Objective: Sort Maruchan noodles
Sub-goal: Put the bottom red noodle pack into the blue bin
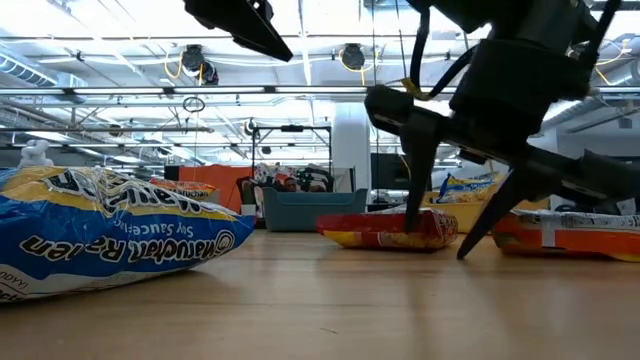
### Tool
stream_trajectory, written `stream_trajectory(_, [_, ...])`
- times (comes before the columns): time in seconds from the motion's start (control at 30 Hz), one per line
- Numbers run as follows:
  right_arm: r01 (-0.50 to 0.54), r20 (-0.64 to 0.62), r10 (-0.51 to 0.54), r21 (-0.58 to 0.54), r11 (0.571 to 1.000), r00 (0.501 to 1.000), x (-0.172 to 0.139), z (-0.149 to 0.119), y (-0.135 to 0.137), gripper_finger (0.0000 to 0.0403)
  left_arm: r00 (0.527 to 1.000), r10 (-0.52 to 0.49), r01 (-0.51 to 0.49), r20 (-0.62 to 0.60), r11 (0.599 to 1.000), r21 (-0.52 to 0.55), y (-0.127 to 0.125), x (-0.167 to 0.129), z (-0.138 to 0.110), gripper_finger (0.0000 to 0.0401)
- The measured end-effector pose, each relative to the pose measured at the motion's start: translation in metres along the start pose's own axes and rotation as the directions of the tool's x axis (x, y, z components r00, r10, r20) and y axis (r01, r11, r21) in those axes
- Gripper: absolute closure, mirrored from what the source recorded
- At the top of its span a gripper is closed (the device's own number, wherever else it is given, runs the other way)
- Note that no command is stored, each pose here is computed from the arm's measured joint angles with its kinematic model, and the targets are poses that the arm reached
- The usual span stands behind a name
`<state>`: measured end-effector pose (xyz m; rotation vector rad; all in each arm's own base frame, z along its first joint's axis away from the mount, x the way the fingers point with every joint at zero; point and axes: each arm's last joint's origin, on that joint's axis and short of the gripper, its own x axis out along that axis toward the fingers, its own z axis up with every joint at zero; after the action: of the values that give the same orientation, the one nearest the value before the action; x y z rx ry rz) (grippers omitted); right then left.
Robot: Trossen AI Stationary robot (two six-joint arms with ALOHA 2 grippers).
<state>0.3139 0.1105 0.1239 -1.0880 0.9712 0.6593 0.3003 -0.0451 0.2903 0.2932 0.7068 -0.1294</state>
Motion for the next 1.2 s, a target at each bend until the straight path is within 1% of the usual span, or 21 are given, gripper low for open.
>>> stream_trajectory(0.17, [0.043, -0.048, -0.048, -0.118, 0.992, 0.998, 0.001, -0.003, -0.003, 0.0231, 1.000, 0.008, -0.008, -0.004, 1.000, -0.008, 0.012, 0.001, -0.003, 0.0130])
stream_trajectory(0.27, [0.040, -0.068, -0.053, -0.177, 0.983, 0.996, 0.002, -0.005, -0.004, 0.0240, 1.000, 0.023, -0.023, -0.010, 1.000, -0.018, 0.018, 0.001, -0.004, 0.0130])
stream_trajectory(0.43, [0.028, -0.097, -0.049, -0.204, 0.979, 0.994, 0.003, -0.012, -0.007, 0.0245, 0.999, 0.039, -0.040, -0.023, 0.998, -0.041, 0.025, 0.003, -0.008, 0.0130])
stream_trajectory(0.53, [-0.007, -0.128, -0.022, -0.216, 0.976, 0.992, 0.003, -0.017, -0.006, 0.0245, 0.998, 0.037, -0.040, -0.050, 0.998, -0.044, 0.026, 0.006, -0.016, 0.0130])
stream_trajectory(0.67, [-0.037, -0.156, 0.005, -0.198, 0.979, 0.988, 0.004, -0.024, -0.007, 0.0251, 0.996, 0.035, -0.039, -0.081, 0.998, -0.050, 0.026, 0.010, -0.025, 0.0130])
stream_trajectory(0.73, [-0.043, -0.157, 0.013, -0.191, 0.981, 0.988, 0.004, -0.026, -0.007, 0.0264, 0.995, 0.036, -0.041, -0.093, 0.998, -0.056, 0.027, 0.012, -0.029, 0.0130])
stream_trajectory(0.8, [-0.046, -0.147, 0.018, -0.189, 0.981, 0.989, 0.004, -0.026, -0.008, 0.0287, 0.994, 0.037, -0.044, -0.099, 0.997, -0.071, 0.027, 0.013, -0.030, 0.0130])
stream_trajectory(1.0, [-0.010, -0.116, -0.012, -0.188, 0.982, 0.993, 0.003, -0.024, -0.011, 0.0387, 0.995, 0.039, -0.047, -0.093, 0.995, -0.086, 0.028, 0.013, -0.031, 0.0130])
stream_trajectory(1.03, [-0.004, -0.113, -0.017, -0.187, 0.982, 0.993, 0.003, -0.023, -0.011, 0.0395, 0.995, 0.040, -0.048, -0.088, 0.995, -0.091, 0.028, 0.013, -0.030, 0.0130])
stream_trajectory(1.1, [0.021, -0.104, -0.041, -0.182, 0.983, 0.994, 0.002, -0.021, -0.012, 0.0395, 0.996, 0.044, -0.052, -0.074, 0.994, -0.101, 0.028, 0.013, -0.029, 0.0130])
stream_trajectory(1.2, [0.088, -0.115, -0.108, -0.166, 0.982, 0.987, -0.002, -0.018, -0.015, 0.0399, 0.997, 0.050, -0.056, -0.056, 0.992, -0.115, 0.029, 0.013, -0.027, 0.0130])
